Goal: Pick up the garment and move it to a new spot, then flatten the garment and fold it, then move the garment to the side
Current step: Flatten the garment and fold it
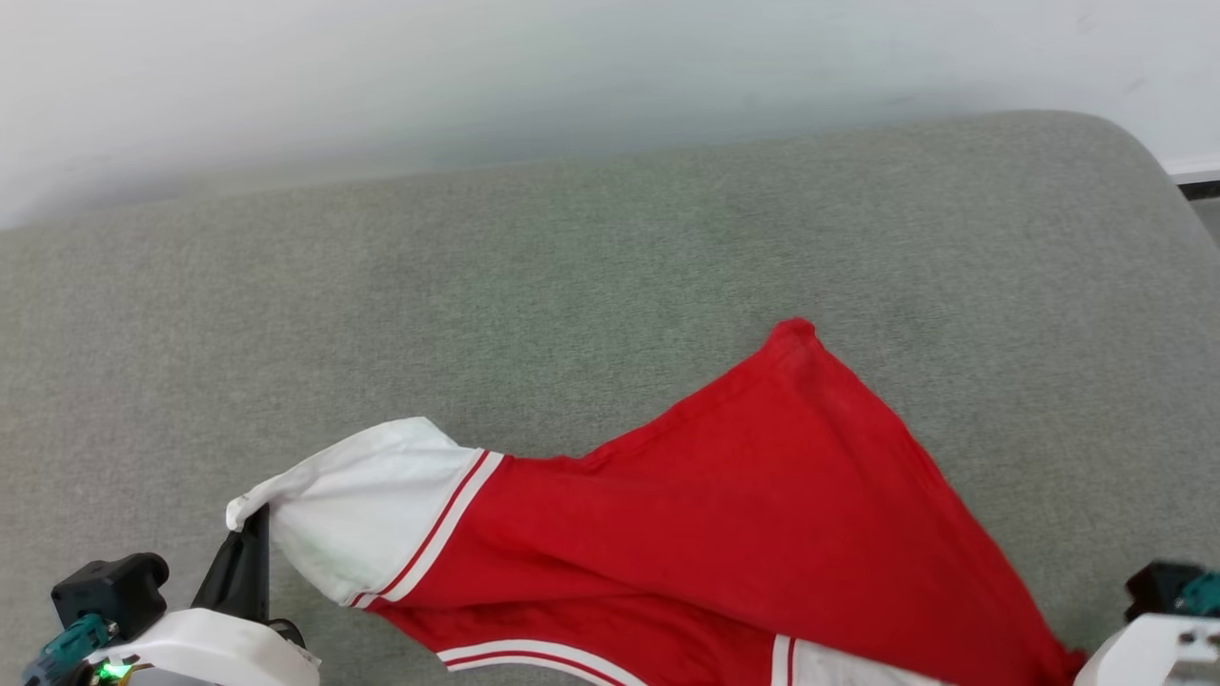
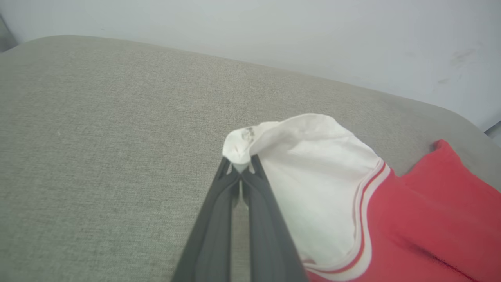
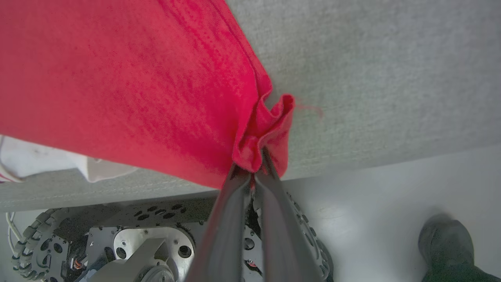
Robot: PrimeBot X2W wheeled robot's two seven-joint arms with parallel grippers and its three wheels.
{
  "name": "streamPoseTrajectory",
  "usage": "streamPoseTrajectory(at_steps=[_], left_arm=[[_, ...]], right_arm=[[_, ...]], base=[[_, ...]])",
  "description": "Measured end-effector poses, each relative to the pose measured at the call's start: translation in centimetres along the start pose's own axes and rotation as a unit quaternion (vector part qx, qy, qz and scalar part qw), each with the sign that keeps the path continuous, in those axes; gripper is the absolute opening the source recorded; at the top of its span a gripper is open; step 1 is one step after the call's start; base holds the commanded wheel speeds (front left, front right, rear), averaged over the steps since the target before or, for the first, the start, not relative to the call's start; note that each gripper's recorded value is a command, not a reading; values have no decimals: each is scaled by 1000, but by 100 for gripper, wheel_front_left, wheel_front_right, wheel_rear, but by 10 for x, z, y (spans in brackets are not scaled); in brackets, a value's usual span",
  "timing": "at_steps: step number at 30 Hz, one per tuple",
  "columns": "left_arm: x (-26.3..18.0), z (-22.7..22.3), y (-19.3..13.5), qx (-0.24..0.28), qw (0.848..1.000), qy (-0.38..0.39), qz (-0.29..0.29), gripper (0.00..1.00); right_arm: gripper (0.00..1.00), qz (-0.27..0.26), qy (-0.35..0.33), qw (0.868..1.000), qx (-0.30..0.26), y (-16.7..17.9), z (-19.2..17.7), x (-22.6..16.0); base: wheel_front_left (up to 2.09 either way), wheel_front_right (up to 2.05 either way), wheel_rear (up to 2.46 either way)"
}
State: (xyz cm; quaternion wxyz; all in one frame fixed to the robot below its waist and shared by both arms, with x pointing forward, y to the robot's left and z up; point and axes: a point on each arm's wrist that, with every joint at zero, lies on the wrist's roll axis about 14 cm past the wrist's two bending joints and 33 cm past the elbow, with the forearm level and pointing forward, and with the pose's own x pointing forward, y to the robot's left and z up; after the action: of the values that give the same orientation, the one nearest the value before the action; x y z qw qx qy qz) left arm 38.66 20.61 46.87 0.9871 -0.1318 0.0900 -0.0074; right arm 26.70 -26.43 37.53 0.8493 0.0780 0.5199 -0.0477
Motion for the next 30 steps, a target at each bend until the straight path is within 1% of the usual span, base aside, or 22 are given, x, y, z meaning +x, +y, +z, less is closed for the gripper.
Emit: streamPoseTrajectory(at_steps=[2, 3, 4, 6, 8, 10, 12, 13, 15, 17, 19, 20, 22, 24, 25, 28, 30], left_arm=[[0, -1, -4, 1, 1000, 3, -5, 0], [0, -1, -6, 1, 1000, 4, -8, 0], [0, -1, -7, 0, 1000, 4, -11, 0], [-1, -2, -9, 1, 1000, 6, -13, 0], [-2, -2, -10, 2, 1000, 6, -14, 0], [-2, -1, -11, 2, 1000, 4, -17, 0], [-1, 0, -14, 4, 1000, 1, -21, 0], [-1, 2, -16, 3, 1000, -1, -24, 0], [1, 4, -18, 5, 1000, -4, -27, 0], [4, 6, -21, 5, 999, -7, -32, 0], [8, 10, -24, 7, 999, -13, -38, 0], [11, 12, -26, 8, 999, -16, -41, 0], [15, 13, -27, 8, 999, -19, -43, 0], [18, 14, -30, 9, 999, -21, -49, 0], [21, 15, -30, 9, 999, -22, -49, 0], [28, 17, -30, 11, 998, -26, -53, 0], [32, 16, -27, 11, 998, -26, -52, 0]], right_arm=[[0, 7, 10, 1000, 15, 5, -19, -2], [33, 15, 5, 1000, 25, 10, -23, -3], [100, 17, -13, 999, 25, 12, -20, -4], [100, 14, -70, 997, 25, 12, -1, -7], [100, 10, -144, 989, 27, 11, 23, -13], [100, 6, -222, 974, 39, 8, 49, -21], [100, 5, -308, 950, 48, 7, 82, -33], [100, 8, -337, 940, 47, 9, 95, -37], [100, 19, -376, 925, 50, 16, 113, -39], [100, 30, -399, 915, 47, 23, 129, -38], [100, 40, -409, 911, 39, 27, 147, -34], [100, 45, -409, 911, 32, 30, 156, -31], [100, 60, -395, 917, 16, 39, 170, -21], [100, 74, -369, 926, -5, 49, 186, -11], [100, 80, -351, 933, -11, 54, 193, -5], [100, 97, -273, 955, -56, 73, 203, 16], [100, 104, -224, 966, -82, 85, 207, 27]], base=[[0, 0, 0], [0, 0, 0], [0, 0, 0], [0, 0, 0], [0, 0, 0], [0, 0, 0], [0, 0, 0], [0, 0, 0], [0, 0, 0], [0, 0, 0], [0, 0, 0], [0, 0, 0], [0, 0, 0], [0, 0, 0], [0, 0, 0], [0, 0, 0], [0, 0, 0]])
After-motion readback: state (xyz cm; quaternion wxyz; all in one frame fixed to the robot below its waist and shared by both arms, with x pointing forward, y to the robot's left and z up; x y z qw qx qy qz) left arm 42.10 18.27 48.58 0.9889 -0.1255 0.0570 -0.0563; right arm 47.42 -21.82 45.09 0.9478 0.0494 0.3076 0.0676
